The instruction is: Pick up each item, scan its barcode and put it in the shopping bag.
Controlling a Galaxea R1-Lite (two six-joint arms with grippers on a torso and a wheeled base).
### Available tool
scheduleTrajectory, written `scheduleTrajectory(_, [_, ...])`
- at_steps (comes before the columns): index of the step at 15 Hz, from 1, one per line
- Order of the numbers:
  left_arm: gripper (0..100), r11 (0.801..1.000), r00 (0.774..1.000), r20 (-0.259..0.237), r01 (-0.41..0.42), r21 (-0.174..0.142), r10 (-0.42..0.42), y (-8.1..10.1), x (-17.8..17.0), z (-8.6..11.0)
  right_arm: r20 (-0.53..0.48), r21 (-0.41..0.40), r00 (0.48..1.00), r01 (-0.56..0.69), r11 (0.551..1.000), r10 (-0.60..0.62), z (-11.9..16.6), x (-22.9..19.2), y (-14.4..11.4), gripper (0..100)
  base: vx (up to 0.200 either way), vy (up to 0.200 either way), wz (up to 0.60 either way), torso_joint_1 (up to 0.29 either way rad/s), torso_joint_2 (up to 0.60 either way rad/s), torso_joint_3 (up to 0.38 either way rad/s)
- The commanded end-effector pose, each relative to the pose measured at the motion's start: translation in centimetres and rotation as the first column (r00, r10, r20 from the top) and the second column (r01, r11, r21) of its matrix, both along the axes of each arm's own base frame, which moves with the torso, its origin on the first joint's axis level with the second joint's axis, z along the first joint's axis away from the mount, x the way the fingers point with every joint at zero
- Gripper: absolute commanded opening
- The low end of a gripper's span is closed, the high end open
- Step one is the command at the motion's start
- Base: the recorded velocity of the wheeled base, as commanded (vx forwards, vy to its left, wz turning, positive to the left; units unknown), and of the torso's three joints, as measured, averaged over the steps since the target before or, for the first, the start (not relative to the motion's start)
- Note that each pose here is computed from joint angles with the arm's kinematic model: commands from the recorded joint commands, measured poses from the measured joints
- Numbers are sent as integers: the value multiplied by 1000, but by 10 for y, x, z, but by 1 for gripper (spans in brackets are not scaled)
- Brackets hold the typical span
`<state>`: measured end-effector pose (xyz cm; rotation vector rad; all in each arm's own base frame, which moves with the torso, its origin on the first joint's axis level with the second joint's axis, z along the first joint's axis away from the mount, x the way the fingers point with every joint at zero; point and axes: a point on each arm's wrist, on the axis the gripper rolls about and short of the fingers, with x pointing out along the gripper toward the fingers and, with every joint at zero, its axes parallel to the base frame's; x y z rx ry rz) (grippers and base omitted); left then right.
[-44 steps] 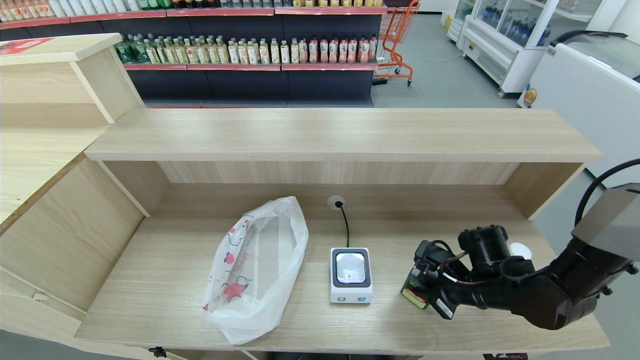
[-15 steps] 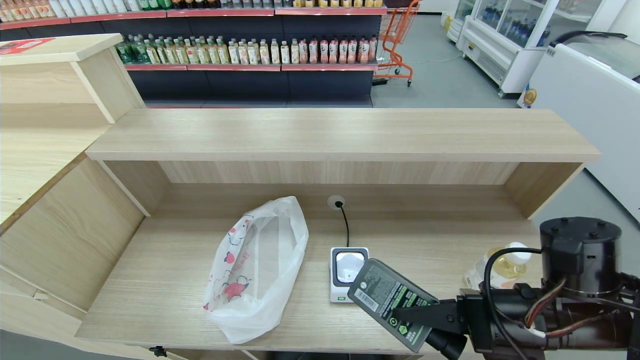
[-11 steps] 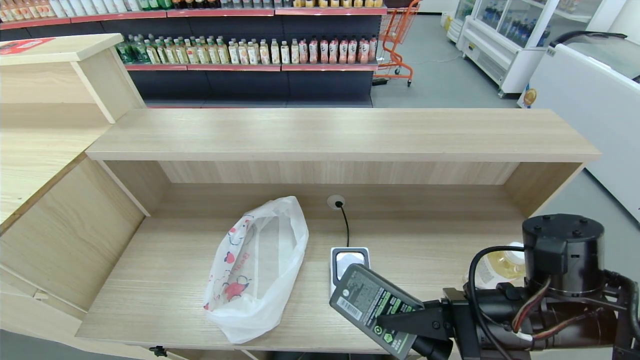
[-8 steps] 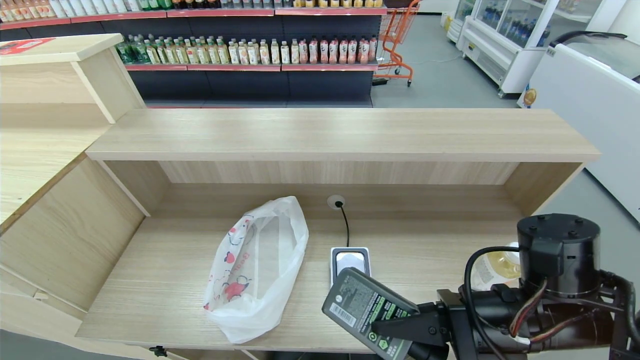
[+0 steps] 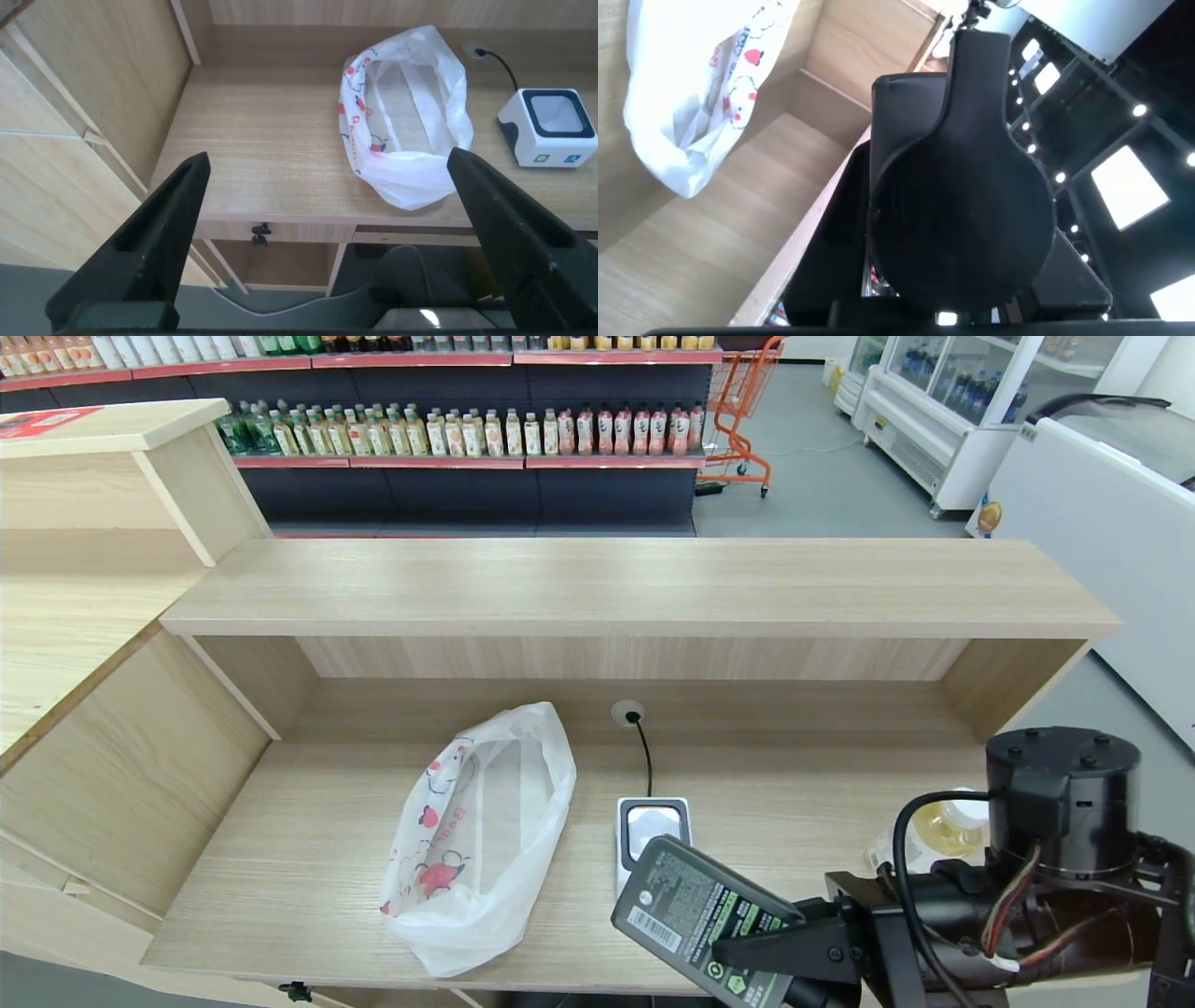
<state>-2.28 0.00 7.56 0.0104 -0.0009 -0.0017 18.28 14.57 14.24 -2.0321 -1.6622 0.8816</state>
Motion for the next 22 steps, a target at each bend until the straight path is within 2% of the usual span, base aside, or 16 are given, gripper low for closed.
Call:
scheduleTrajectory(1, [100, 1000, 1000, 1, 0, 0, 0, 0, 0, 0, -22, -3, 1000, -19, 1000, 18, -4, -3, -4, 0, 0, 0, 0, 0, 0, 0])
scheduleTrajectory(6, [100, 1000, 1000, -1, 0, 0, 0, 0, 0, 0, -33, 7, 999, -41, 999, 41, -5, -5, -9, 0, 0, 0, 0, 0, 0, 0])
scheduleTrajectory(9, [100, 1000, 1000, 1, -2, 0, 2, 0, 0, 0, -48, 14, 999, 16, 1000, -15, -3, 0, -18, 0, 0, 0, 0, 0, 0, 0])
scheduleTrajectory(10, [100, 1000, 1000, 1, -2, 0, 2, 0, 0, 0, -132, 33, 990, 57, 998, -52, 1, 2, -22, 0, 0, 0, 0, 0, 0, 0])
scheduleTrajectory(11, [100, 1000, 1000, -1, 0, 0, 0, 0, 0, 0, -267, 54, 959, 116, 992, -98, 6, 4, -23, 0, 0, 0, 0, 0, 0, 0])
scheduleTrajectory(12, [100, 1000, 1000, 1, -2, 0, 2, 0, 0, 0, -396, 130, 901, 244, 961, -175, 29, 4, -29, 0, 0, 0, 0, 0, 0, 0])
scheduleTrajectory(13, [100, 1000, 1000, -1, 0, 0, 0, 0, 0, 0, -473, 210, 848, 373, 904, -240, 50, -4, -42, 0, 0, 0, 0, 0, 0, 0])
scheduleTrajectory(14, [100, 1000, 1000, 1, 0, 0, 0, 0, 0, 0, -639, 239, 700, 573, 784, -317, 57, -16, -71, 0, 0, 0, 0, 0, 0, 0])
scheduleTrajectory(15, [100, 1000, 1000, 1, -2, 0, 2, 0, 0, 0, -794, 219, 559, 631, 744, -240, 59, -24, -77, 0, 0, 0, 0, 0, 0, 0])
scheduleTrajectory(16, [100, 1000, 1000, 1, -2, 0, 2, 0, 0, 0, -926, 194, 362, 706, 681, -112, 67, -25, -84, 0, 0, 0, 0, 0, 0, 0])
scheduleTrajectory(17, [100, 1000, 1000, 1, -2, 0, 2, 0, 0, 0, -977, 190, 212, 796, 576, 29, 84, -16, -92, 0, 0, 0, 0, 0, 0, 0])
scheduleTrajectory(18, [100, 1000, 1000, 1, 0, 0, 0, 0, 0, 0, -980, 133, 53, 888, 440, 190, 92, -7, -98, 0, 0, 0, 0, 0, 0, 0])
scheduleTrajectory(19, [100, 1000, 1000, 1, 0, 0, 0, 0, 0, 0, -924, -13, -121, 958, 286, 364, 82, 3, -103, 0, 0, 0, 0, 0, 0, 0])
scheduleTrajectory(20, [100, 1000, 1000, 1, -2, 0, 2, 0, 0, 0, -876, -87, -189, 967, 241, 443, 76, 6, -103, 0, 0, 0, 0, 0, 0, 0])
scheduleTrajectory(21, [100, 1000, 1000, 1, -2, 0, 2, 0, 0, 0, -609, -350, -404, 909, 225, 683, 52, 12, -102, 0, 0, 0, 0, 0, 0, 0])
scheduleTrajectory(22, [100, 1000, 1000, 1, -2, 0, 2, 0, 0, 0, -426, -483, -471, 840, 246, 772, 39, 15, -100, 0, 0, 0, 0, 0, 0, 0])
